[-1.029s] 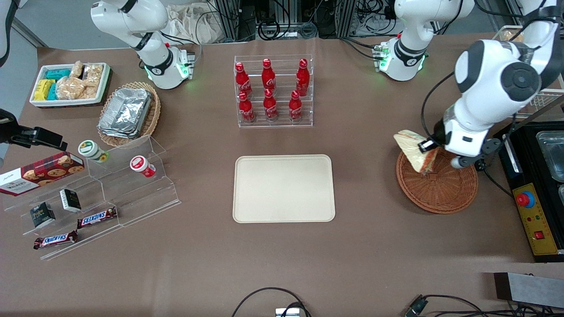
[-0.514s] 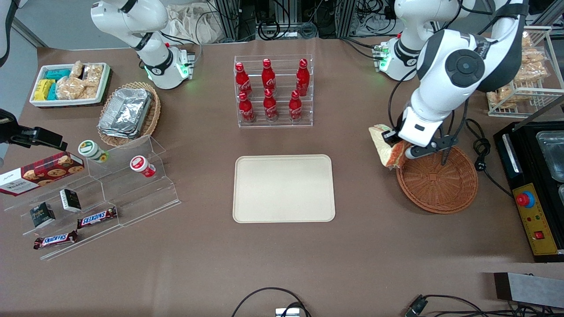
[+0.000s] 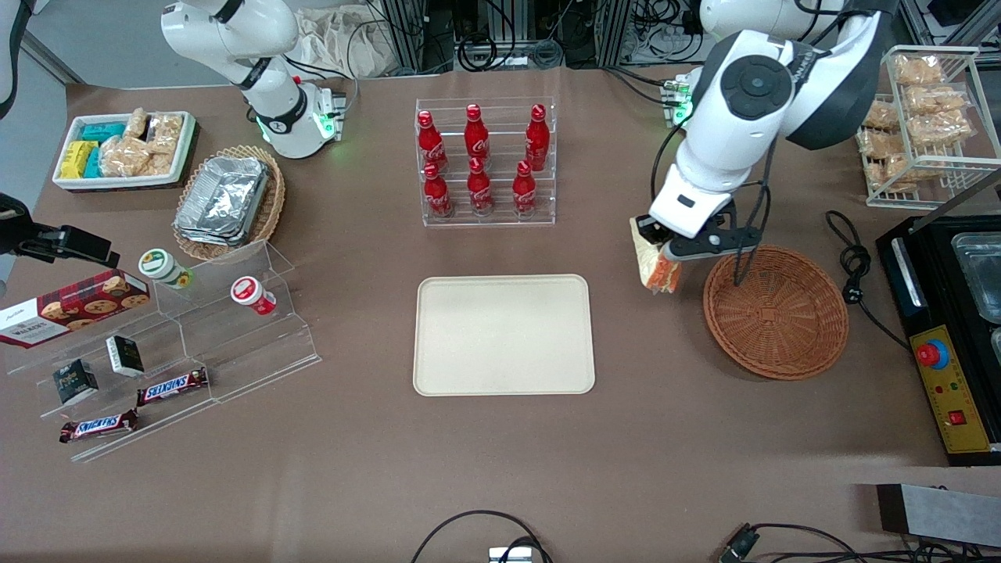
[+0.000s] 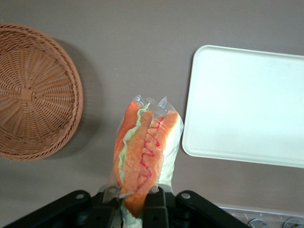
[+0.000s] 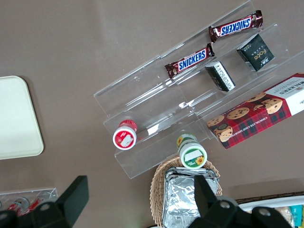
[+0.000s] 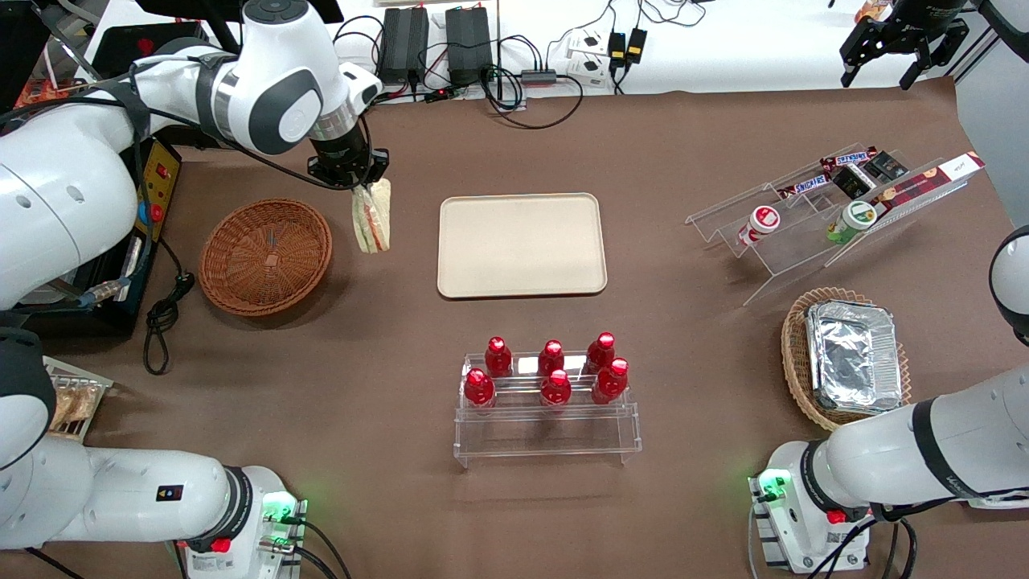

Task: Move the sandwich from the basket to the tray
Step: 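Lift the sandwich out of the basket and carry it toward the tray, then lower the held sandwich onto the beige tray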

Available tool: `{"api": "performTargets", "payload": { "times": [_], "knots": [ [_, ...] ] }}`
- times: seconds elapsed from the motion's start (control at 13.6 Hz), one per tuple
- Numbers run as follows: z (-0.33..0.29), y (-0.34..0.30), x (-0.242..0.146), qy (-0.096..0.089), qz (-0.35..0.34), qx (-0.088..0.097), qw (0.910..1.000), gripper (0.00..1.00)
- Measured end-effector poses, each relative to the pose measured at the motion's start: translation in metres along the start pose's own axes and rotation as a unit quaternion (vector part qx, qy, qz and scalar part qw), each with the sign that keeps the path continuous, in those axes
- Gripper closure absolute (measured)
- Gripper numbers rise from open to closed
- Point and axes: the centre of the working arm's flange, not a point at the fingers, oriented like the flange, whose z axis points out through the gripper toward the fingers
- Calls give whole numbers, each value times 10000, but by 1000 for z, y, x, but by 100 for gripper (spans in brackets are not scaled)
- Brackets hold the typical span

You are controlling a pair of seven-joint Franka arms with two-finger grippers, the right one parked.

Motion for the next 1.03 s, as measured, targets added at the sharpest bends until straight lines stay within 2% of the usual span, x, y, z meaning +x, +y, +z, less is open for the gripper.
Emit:
{"api": "performTargets", "payload": {
  "times": [0.22,0.51,0.88,1.03],
  "knots": [
    [1,14,1,-10,231,-54,9997,85],
    [14,42,4,-113,466,-194,9987,85],
    [40,66,13,-47,625,-457,9970,85],
    [56,74,18,0,644,-363,9973,85]
  ]
}}
